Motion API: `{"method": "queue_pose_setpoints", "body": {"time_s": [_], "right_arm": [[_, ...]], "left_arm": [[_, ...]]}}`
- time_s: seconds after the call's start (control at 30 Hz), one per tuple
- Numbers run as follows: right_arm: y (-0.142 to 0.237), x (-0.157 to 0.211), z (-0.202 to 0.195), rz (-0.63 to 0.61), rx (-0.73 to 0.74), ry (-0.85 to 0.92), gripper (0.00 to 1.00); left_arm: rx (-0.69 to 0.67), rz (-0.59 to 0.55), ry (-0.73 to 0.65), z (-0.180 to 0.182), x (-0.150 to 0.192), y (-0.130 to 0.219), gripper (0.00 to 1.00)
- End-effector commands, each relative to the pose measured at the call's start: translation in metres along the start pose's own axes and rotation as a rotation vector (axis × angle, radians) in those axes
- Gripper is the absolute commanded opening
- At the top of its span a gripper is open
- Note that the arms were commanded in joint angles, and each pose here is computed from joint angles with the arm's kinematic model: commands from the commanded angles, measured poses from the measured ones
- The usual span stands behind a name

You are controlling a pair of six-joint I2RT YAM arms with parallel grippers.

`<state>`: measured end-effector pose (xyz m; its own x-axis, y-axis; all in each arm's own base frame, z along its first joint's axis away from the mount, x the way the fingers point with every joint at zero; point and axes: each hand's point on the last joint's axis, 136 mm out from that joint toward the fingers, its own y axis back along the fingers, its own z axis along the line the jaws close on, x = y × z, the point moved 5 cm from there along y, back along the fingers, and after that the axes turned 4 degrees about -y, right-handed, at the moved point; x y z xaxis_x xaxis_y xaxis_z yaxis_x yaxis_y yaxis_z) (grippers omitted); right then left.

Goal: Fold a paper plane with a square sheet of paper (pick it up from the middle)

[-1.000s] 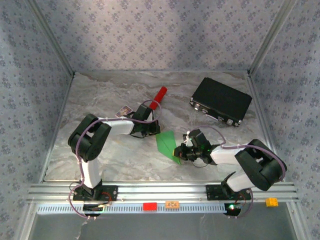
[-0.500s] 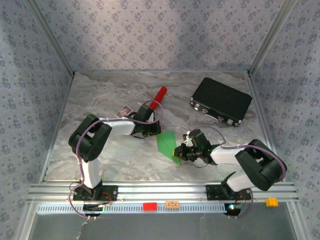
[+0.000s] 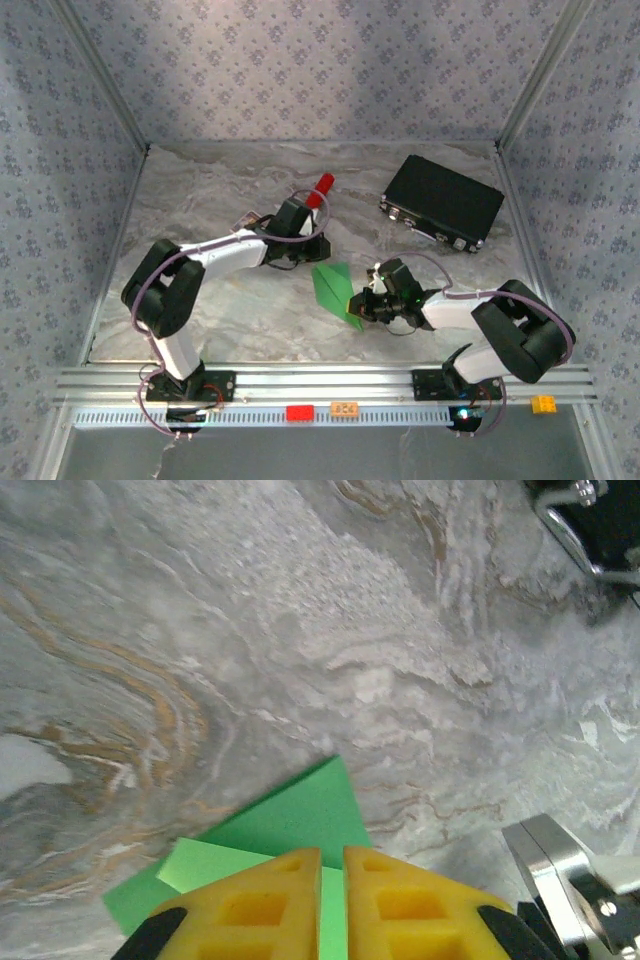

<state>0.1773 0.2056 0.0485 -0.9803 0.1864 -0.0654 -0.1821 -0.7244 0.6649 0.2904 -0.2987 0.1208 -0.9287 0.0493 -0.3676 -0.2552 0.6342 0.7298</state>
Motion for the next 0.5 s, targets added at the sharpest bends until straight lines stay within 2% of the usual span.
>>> {"method": "queue_pose_setpoints", "body": {"time_s": [0.0, 0.17, 0.47], "right_arm": [[0.004, 0.033, -0.059, 0.112, 0.249, -0.114, 0.00], [0.004, 0.033, -0.057, 0.105, 0.239, -0.116, 0.00], [0.009, 0.023, -0.037, 0.061, 0.171, -0.073, 0.00]], "left_arm": [[0.043, 0.056, 0.009, -0.008, 0.017, -0.009, 0.12], [0.074, 0.127, 0.033, -0.010, 0.040, -0.030, 0.10], [-0.007, 0.199, 0.065, 0.018, 0.068, -0.056, 0.07]]}}
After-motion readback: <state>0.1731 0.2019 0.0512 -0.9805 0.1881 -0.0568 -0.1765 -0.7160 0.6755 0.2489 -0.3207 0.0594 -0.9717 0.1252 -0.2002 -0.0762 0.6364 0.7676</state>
